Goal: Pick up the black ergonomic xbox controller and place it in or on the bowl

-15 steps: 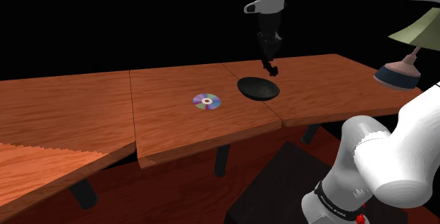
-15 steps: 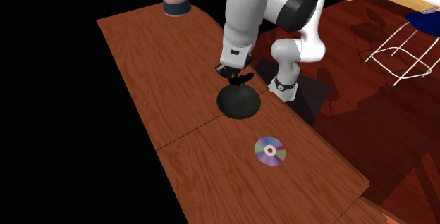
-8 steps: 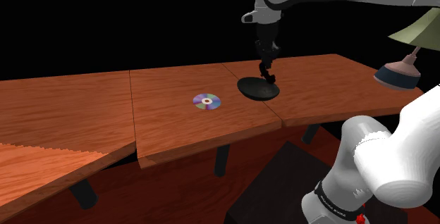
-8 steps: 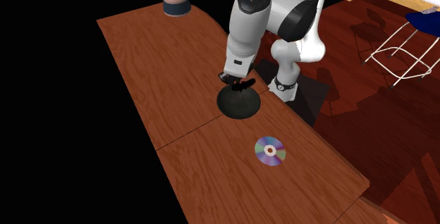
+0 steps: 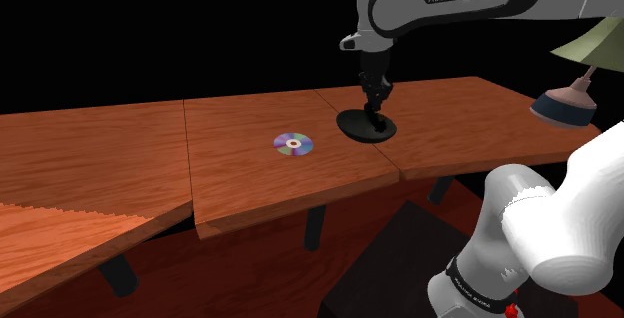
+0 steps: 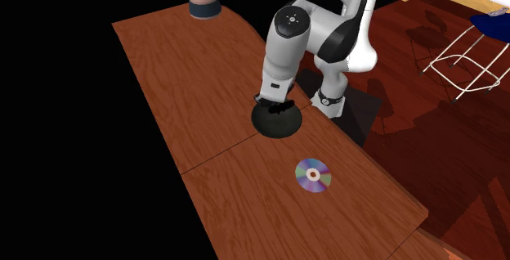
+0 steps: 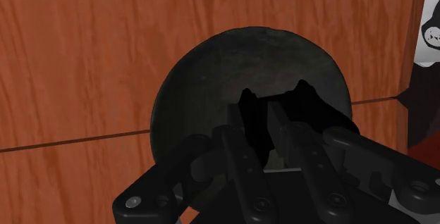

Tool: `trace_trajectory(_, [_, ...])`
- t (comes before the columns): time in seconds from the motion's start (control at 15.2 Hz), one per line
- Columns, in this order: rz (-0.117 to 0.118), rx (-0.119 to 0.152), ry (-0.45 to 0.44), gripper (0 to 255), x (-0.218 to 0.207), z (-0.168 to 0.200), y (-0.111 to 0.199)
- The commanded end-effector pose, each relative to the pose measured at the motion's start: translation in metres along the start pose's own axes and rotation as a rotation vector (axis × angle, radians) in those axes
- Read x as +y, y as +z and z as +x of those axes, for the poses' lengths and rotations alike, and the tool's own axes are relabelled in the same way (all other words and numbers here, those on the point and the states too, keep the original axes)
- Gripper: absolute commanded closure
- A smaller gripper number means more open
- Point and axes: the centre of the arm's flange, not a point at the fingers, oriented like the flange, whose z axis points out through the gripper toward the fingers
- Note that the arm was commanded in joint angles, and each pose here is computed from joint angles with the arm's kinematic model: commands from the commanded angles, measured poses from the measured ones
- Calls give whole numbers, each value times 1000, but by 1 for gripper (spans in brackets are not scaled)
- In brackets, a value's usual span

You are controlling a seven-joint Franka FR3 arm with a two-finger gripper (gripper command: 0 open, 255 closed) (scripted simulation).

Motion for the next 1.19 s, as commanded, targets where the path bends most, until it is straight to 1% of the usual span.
trace_trajectory(0.0, [-1,0,0,255,1,3,10])
trace_trajectory(0.07, [-1,0,0,255,1,4,17])
trace_trajectory(0.59, [-1,0,0,255,1,4,17])
trace_trajectory(0.66, [-1,0,0,0,1,4,17])
trace_trajectory(0.99, [-1,0,0,0,1,4,17])
trace_trajectory(1.12, [-1,0,0,0,1,4,-10])
